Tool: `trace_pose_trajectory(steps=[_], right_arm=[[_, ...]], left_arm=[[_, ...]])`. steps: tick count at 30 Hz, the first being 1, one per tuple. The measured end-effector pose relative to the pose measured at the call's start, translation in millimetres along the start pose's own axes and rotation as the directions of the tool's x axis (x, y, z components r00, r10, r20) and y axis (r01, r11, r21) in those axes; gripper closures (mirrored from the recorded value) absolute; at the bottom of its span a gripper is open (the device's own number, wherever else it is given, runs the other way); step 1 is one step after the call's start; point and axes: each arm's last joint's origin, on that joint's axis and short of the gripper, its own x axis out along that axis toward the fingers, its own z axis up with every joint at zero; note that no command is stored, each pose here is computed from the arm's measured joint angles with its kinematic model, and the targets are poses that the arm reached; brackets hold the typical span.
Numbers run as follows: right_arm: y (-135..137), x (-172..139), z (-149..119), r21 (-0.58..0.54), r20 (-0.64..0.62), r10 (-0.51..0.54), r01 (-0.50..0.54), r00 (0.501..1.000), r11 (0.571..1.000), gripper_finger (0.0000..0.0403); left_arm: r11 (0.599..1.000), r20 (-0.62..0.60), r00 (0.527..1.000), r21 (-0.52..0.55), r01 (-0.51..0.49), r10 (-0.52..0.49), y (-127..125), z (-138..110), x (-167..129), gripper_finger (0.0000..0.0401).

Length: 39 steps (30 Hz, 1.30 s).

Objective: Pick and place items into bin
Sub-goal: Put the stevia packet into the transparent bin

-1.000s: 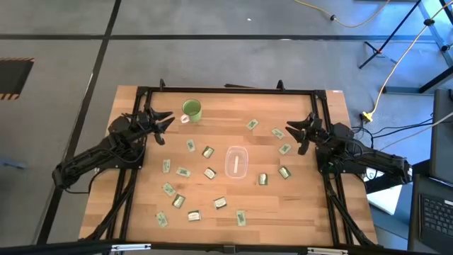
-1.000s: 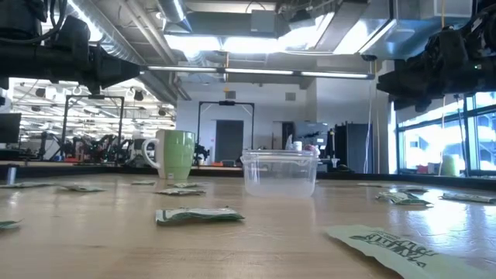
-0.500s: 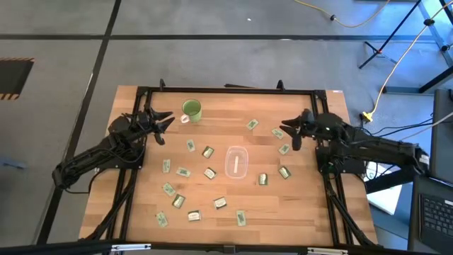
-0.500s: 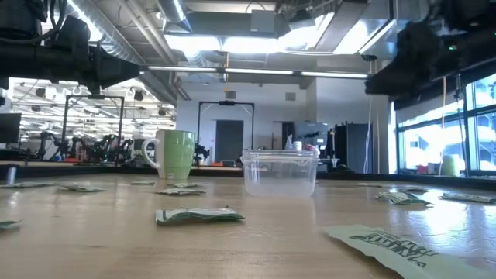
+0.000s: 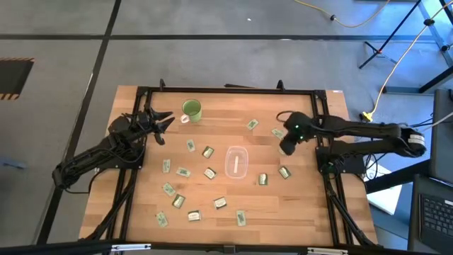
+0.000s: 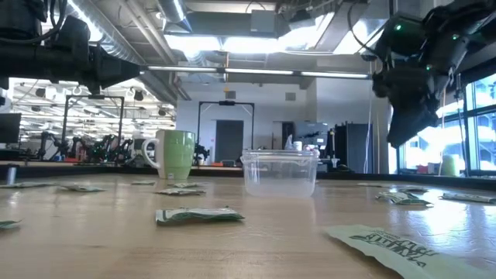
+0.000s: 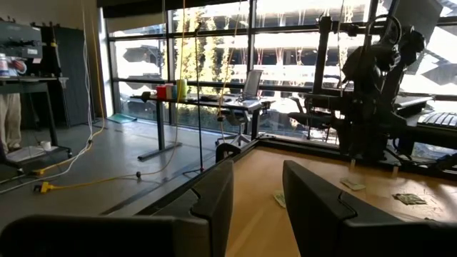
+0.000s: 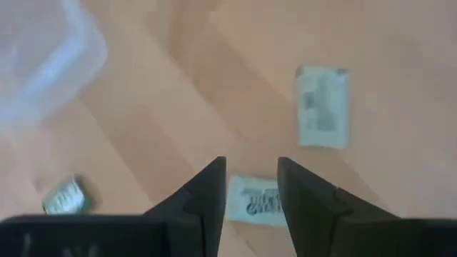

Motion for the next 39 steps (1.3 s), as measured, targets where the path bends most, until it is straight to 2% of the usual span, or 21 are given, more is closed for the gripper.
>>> trace_pose_trajectory(steps=[4, 11, 16, 24, 32, 39], right_arm=[[9.7, 14.2, -5.2, -0.057, -0.091, -0.007, 0.002, 0.996, 0.998, 0.0273], [24.4, 31.8, -16.8, -0.042, -0.201, -0.045, 0.038, 0.979, 0.998, 0.0274], [29.1, 41.8, -21.9, -0.092, -0.21, -0.129, 0.112, 0.969, 0.989, 0.0274], [30.9, 54.4, -23.4, -0.101, -0.215, -0.184, 0.166, 0.959, 0.981, 0.0278], [29.6, 64.3, -25.7, -0.12, -0.256, -0.235, 0.21, 0.938, 0.97, 0.0339], [30.8, 63.0, -22.6, -0.131, -0.24, -0.255, 0.229, 0.937, 0.964, 0.0396]], left_arm=[[1.0, 0.0, 1.0, 0.0, 0.0, 0.0, 0.0, 0.0, 0.0, 0.0285], [1.0, 0.0, 1.0, -0.002, 0.0, 0.0, 0.0, 0.0, 0.0, 0.0285], [1.0, 0.0, 1.0, -0.001, 0.0, 0.0, 0.0, 0.0, 0.0, 0.0285], [1.0, -0.025, 1.0, -0.002, -0.002, 0.002, 0.2, -2.5, 0.0, 0.0285], [1.0, -0.03, 1.0, -0.002, -0.003, 0.003, 0.2, -2.9, -0.1, 0.0285], [1.0, -0.031, 1.0, -0.002, -0.003, 0.003, 0.2, -3.0, 0.0, 0.0285]])
